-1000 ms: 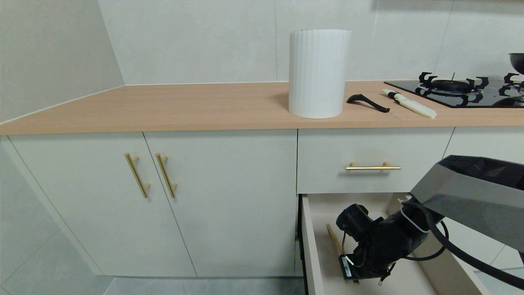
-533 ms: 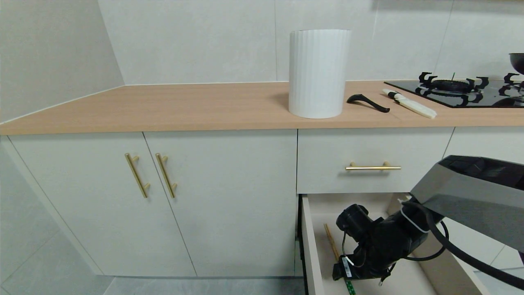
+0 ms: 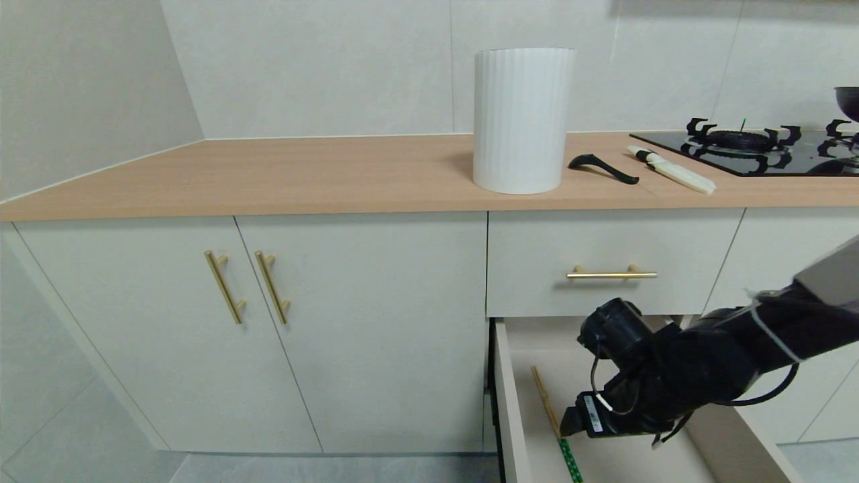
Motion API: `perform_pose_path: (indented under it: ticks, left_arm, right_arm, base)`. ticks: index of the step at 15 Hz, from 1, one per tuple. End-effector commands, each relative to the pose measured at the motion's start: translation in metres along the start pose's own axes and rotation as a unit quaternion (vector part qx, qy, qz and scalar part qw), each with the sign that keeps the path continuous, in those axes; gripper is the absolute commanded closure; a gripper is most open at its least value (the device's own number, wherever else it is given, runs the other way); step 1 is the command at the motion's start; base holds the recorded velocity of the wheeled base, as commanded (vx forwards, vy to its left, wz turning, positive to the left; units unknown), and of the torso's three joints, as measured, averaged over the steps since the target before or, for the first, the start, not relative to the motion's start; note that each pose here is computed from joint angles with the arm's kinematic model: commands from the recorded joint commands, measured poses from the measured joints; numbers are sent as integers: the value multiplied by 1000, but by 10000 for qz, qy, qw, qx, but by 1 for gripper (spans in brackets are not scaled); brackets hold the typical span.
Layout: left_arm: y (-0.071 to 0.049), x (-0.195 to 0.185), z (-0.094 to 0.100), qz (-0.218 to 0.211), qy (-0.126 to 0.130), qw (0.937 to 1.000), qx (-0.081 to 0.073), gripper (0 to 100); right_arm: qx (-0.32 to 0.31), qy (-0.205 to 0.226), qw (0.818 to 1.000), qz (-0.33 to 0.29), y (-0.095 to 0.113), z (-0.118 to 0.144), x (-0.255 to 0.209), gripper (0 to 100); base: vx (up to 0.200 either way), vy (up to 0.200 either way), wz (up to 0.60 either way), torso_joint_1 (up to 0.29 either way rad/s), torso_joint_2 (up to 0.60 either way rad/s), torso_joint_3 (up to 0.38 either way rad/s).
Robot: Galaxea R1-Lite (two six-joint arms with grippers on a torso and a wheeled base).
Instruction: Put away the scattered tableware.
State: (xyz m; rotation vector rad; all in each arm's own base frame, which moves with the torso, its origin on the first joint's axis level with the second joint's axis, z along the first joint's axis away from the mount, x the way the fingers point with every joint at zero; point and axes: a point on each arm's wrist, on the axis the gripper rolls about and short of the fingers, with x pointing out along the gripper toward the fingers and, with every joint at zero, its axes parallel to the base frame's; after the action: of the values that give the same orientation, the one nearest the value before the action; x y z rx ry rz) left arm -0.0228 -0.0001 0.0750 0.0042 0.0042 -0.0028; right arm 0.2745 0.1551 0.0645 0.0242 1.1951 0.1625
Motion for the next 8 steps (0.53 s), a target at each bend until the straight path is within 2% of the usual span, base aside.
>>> perform_pose_path:
  ticks: [1, 5, 8]
  left_arm:
    - [0, 0, 0, -2, 2, 10000, 2, 0]
    - [0, 0, 0, -2, 2, 10000, 2, 0]
    - [0, 0, 0, -2, 2, 10000, 2, 0]
  right_arm:
    - [15, -917, 9953, 318, -10, 4, -77, 0]
    - [18, -1732, 9842, 358, -32, 3, -129, 0]
    - [10, -1989, 9794, 348, -39, 1, -144, 0]
  base:
    - [0, 0, 0, 0, 0, 0]
    - [0, 0, 0, 0, 0, 0]
    - [0, 0, 0, 0, 0, 0]
